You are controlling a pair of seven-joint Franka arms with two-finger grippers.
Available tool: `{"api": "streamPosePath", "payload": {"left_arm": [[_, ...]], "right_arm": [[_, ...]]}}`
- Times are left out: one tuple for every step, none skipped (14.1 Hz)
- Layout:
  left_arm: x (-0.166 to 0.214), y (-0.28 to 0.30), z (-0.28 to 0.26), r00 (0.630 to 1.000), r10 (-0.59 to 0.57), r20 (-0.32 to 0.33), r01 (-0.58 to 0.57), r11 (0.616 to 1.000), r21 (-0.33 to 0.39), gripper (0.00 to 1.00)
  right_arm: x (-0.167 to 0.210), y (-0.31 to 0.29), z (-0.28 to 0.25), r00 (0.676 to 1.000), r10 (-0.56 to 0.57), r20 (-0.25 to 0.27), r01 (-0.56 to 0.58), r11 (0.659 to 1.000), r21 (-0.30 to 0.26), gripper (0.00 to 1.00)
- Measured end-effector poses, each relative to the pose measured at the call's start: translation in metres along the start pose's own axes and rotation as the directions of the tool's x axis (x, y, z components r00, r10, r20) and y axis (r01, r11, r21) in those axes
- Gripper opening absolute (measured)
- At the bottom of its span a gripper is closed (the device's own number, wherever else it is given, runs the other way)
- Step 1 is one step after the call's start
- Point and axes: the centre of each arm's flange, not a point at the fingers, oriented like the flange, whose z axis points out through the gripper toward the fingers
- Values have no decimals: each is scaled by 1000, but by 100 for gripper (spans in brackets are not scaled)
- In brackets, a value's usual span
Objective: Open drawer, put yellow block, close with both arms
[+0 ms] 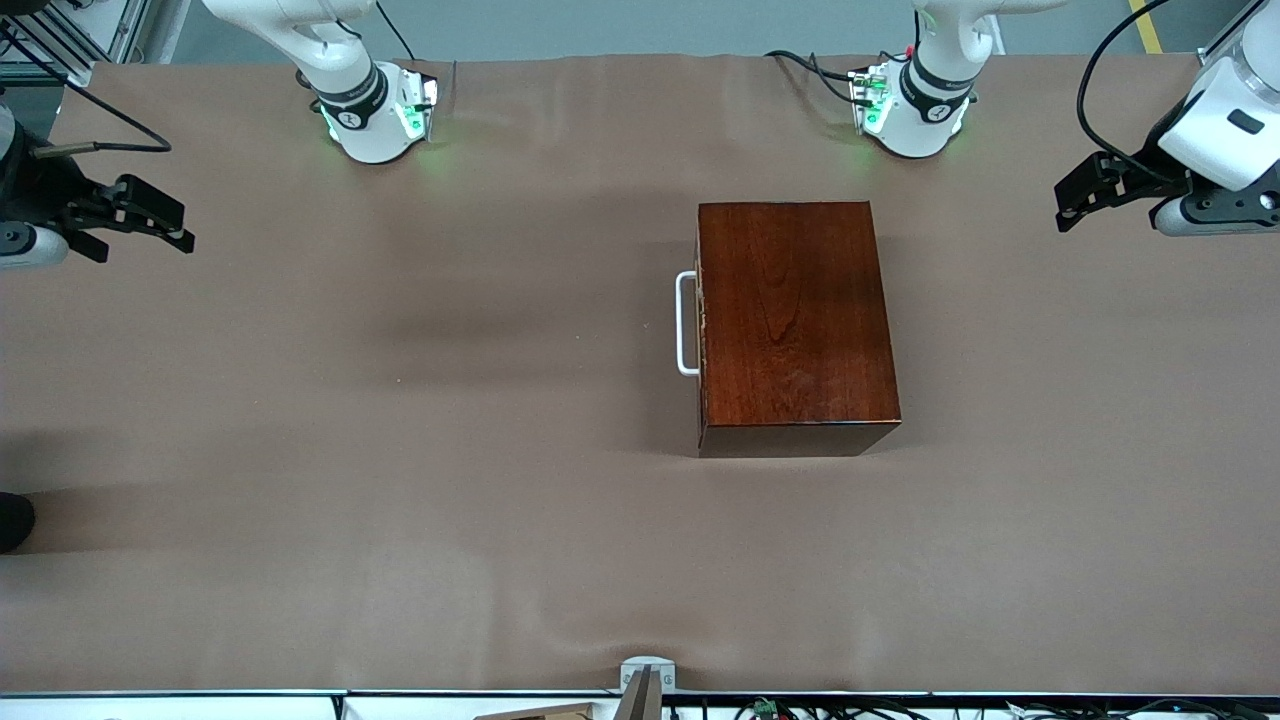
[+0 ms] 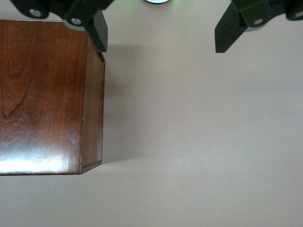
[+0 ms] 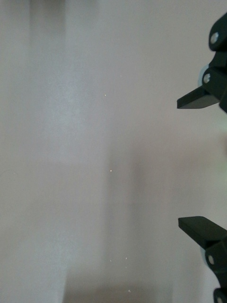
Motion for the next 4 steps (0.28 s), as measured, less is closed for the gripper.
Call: {"api": "streamPosePath", "payload": {"left_arm": [[0, 0, 1, 1000, 0, 3, 0, 1000, 0, 100], [1, 0, 2, 1000, 0, 5, 0, 1000, 0, 100], [1, 0, 2, 1000, 1, 5, -1, 1000, 0, 100], [1, 0, 2, 1000, 1, 5, -1, 1000, 0, 100]], "right_arm": [[0, 0, 0, 1000, 0, 0, 0, 1000, 0, 100], [0, 0, 0, 1000, 0, 0, 0, 1000, 0, 100], [0, 0, 0, 1000, 0, 0, 0, 1000, 0, 100], [0, 0, 0, 1000, 0, 0, 0, 1000, 0, 100]]}}
